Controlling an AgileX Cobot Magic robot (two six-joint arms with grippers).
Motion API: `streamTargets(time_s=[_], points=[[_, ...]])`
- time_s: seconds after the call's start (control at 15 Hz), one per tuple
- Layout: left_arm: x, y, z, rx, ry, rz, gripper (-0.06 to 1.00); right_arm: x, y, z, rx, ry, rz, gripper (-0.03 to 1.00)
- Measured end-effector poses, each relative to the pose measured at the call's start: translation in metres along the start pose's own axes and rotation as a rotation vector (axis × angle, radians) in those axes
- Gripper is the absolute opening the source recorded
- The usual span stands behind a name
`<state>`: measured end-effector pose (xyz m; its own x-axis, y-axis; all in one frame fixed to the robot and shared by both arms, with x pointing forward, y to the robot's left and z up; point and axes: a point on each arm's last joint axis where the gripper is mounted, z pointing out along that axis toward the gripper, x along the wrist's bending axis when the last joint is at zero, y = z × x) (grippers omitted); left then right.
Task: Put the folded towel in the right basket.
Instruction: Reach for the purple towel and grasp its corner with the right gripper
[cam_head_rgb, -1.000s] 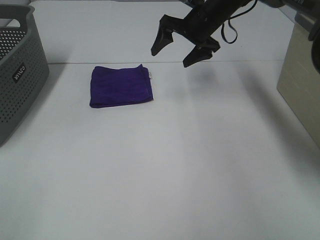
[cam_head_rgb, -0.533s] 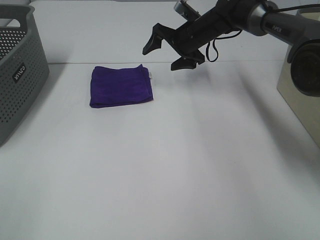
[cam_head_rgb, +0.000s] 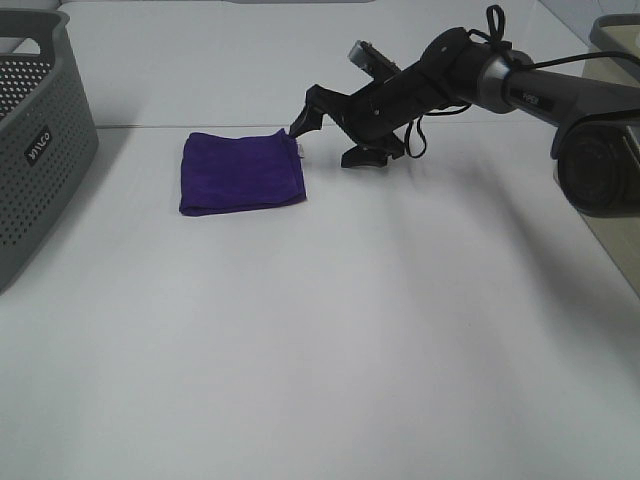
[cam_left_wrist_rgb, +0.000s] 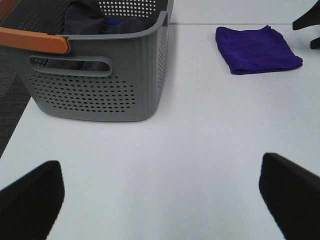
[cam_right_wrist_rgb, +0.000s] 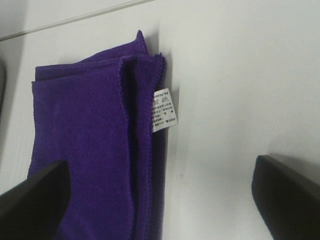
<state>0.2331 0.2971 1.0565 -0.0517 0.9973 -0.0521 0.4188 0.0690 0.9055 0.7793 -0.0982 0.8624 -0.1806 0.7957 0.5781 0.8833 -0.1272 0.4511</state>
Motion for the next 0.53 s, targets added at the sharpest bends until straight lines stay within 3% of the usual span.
streamTargets(time_s=[0.53], points=[[0.000,0.000,0.000,0.000,-0.002,-0.001,0.99,0.026,-0.016,0.018,0.010,0.009,-0.068,0.90]])
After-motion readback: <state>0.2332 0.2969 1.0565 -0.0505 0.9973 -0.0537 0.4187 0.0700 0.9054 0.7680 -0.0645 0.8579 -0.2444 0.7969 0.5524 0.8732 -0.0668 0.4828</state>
